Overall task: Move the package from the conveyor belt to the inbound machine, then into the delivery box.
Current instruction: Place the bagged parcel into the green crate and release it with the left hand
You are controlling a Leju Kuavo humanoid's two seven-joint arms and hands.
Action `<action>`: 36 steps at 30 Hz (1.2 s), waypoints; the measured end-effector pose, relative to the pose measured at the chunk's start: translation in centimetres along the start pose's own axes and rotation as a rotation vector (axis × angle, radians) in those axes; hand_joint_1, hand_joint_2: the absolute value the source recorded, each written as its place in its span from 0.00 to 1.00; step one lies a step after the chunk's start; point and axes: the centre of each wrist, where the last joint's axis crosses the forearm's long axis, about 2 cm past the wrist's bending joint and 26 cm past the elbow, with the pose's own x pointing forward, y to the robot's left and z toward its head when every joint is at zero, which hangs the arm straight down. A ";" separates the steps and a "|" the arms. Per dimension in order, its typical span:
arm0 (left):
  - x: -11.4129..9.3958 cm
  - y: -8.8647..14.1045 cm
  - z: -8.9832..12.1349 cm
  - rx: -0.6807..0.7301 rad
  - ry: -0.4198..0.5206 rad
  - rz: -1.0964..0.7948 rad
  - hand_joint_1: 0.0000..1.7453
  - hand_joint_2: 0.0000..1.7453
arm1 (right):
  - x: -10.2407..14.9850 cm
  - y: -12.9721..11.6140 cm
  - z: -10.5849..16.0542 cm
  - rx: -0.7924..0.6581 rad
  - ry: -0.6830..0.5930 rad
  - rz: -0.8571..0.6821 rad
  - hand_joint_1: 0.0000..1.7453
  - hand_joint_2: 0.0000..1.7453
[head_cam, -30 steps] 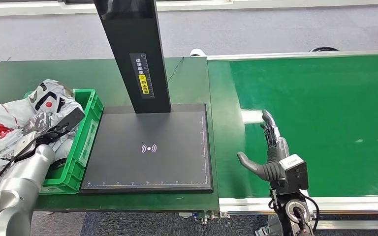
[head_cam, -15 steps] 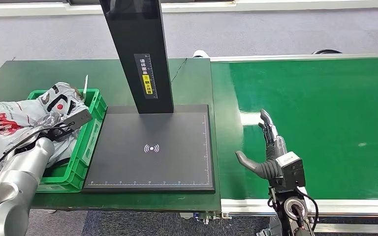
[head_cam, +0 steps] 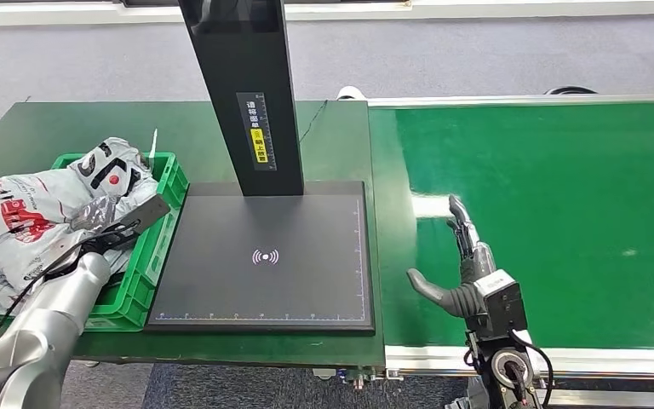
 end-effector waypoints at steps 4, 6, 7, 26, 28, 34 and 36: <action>0.2 -0.3 0.2 0.015 -0.006 0.005 0.00 0.50 | 0.0 0.0 0.2 0.001 0.001 0.002 0.00 1.00; 0.3 -0.5 0.3 0.024 -0.010 0.013 0.00 0.00 | 0.1 -0.1 0.3 0.001 0.001 0.003 0.00 1.00; 0.3 -0.5 0.3 0.034 -0.015 0.023 0.00 0.00 | 0.1 -0.1 0.3 0.002 0.001 0.004 0.00 1.00; 3.4 -1.1 6.8 0.555 -0.335 0.310 0.00 1.00 | 0.2 -0.2 1.4 0.003 0.010 0.012 0.00 1.00; 4.2 -1.2 7.9 0.595 -0.374 0.342 0.00 1.00 | 0.2 -0.1 1.4 0.003 0.009 0.012 0.00 1.00; 5.9 -2.3 10.3 0.610 -0.454 0.453 0.00 1.00 | 0.2 0.0 1.8 0.002 0.012 0.010 0.00 1.00; 6.2 -2.9 11.0 0.610 -0.458 0.466 0.00 1.00 | 0.2 0.0 1.8 0.002 0.011 0.010 0.00 1.00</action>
